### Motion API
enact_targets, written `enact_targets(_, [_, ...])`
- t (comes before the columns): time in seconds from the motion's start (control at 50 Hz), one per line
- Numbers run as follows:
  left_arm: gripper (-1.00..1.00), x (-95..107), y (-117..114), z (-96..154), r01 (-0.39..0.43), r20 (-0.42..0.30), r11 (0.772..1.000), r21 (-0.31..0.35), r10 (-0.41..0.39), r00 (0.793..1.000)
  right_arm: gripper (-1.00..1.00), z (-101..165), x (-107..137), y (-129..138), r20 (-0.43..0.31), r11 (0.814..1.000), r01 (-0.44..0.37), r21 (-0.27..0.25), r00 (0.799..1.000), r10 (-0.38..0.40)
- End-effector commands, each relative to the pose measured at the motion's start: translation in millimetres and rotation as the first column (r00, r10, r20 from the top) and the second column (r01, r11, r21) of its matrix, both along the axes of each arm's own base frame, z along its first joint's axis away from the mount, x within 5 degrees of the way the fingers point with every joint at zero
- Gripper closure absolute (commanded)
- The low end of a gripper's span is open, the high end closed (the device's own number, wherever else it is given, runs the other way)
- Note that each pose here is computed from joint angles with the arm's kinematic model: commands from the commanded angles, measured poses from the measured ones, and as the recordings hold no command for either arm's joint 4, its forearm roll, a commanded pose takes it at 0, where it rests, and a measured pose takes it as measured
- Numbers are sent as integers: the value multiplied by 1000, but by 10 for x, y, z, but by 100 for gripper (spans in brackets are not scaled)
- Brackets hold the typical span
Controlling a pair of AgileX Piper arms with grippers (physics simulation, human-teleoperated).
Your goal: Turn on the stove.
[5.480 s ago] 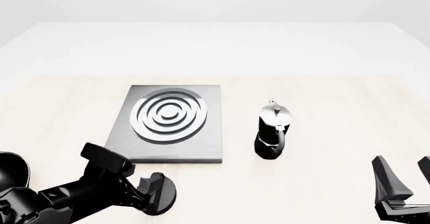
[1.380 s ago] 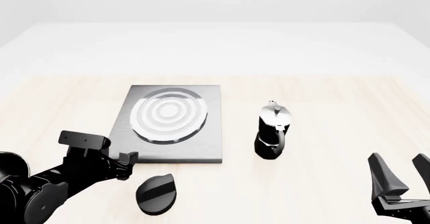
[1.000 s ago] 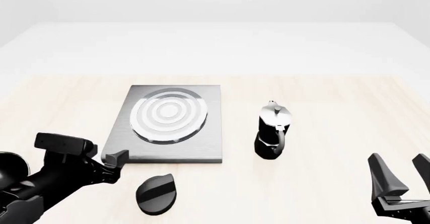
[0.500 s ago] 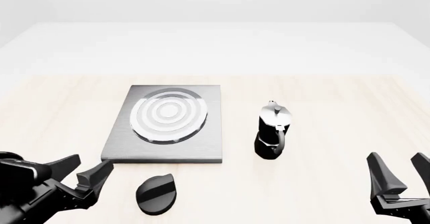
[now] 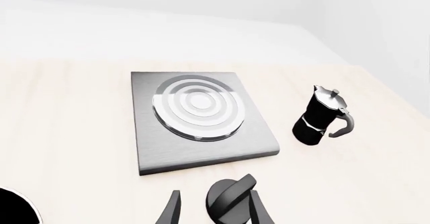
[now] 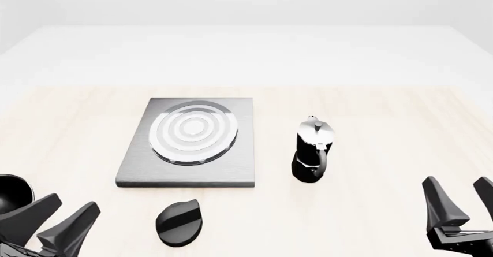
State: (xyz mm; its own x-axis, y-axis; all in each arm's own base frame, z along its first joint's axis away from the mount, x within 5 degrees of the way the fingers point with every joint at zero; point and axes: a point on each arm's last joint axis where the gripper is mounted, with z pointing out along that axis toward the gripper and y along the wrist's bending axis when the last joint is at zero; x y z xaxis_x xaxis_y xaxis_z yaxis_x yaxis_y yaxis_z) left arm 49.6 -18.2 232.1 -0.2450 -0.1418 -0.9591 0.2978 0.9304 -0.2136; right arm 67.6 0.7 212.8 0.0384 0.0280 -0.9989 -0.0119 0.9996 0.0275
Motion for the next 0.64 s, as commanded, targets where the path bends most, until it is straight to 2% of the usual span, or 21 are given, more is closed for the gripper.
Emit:
enact_targets(0.02, [-100, -80, 29, 17, 7, 50, 1000, 28, -9, 999, -100, 0, -10, 2, 3, 1000, -3, 0, 1000, 3])
enact_targets(0.34, [-100, -63, 32, -27, -8, 60, 999, 52, 5, 998, -100, -2, -13, 2, 2, 1000, -4, 2, 1000, 4])
enact_targets(0.48, [-100, -81, 47, 31, -26, 59, 998, 56, 23, 998, -100, 1, -7, 2, 2, 1000, -4, 0, 1000, 4])
enact_targets(0.64, [-100, -95, 84, 103, -100, 73, 992, 72, 95, 993, -100, -1, 8, 4, -3, 1000, -6, 2, 1000, 6])
